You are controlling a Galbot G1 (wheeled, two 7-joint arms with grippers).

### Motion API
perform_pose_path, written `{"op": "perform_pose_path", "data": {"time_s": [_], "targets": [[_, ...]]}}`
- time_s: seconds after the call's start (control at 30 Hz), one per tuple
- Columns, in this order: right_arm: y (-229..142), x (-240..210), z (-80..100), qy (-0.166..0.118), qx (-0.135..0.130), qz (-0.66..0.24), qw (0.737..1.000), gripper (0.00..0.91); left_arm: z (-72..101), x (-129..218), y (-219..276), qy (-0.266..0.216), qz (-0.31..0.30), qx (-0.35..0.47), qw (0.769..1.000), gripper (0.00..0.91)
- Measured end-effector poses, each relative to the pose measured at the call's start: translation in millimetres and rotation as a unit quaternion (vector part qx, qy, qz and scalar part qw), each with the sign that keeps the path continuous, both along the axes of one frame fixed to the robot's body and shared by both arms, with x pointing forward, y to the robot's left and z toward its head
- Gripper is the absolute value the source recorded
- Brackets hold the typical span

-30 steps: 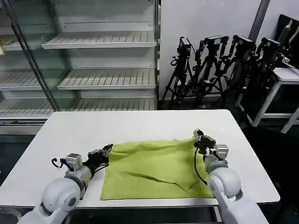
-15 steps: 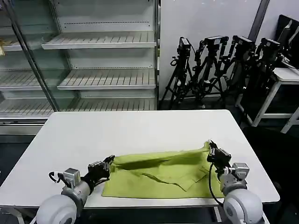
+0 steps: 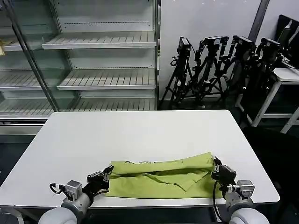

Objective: Fold and organize the clothes.

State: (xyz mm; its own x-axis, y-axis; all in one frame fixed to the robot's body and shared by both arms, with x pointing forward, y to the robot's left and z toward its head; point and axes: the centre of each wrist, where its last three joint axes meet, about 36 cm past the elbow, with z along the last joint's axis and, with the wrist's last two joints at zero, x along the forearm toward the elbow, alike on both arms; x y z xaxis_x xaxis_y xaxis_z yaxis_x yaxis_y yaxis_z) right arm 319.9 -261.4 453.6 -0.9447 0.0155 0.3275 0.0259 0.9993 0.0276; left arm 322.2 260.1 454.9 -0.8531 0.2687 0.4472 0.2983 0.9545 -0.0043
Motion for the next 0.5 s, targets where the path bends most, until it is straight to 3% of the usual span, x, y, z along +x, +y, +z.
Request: {"op": "perform_pose_path", "data": {"time_s": [0.5], "targets": [[3, -25, 9.8, -0.004, -0.009, -0.01, 1.0, 0.907, -1.5, -18, -16, -0.01, 0.037, -0.035, 0.999, 0.907]]}}
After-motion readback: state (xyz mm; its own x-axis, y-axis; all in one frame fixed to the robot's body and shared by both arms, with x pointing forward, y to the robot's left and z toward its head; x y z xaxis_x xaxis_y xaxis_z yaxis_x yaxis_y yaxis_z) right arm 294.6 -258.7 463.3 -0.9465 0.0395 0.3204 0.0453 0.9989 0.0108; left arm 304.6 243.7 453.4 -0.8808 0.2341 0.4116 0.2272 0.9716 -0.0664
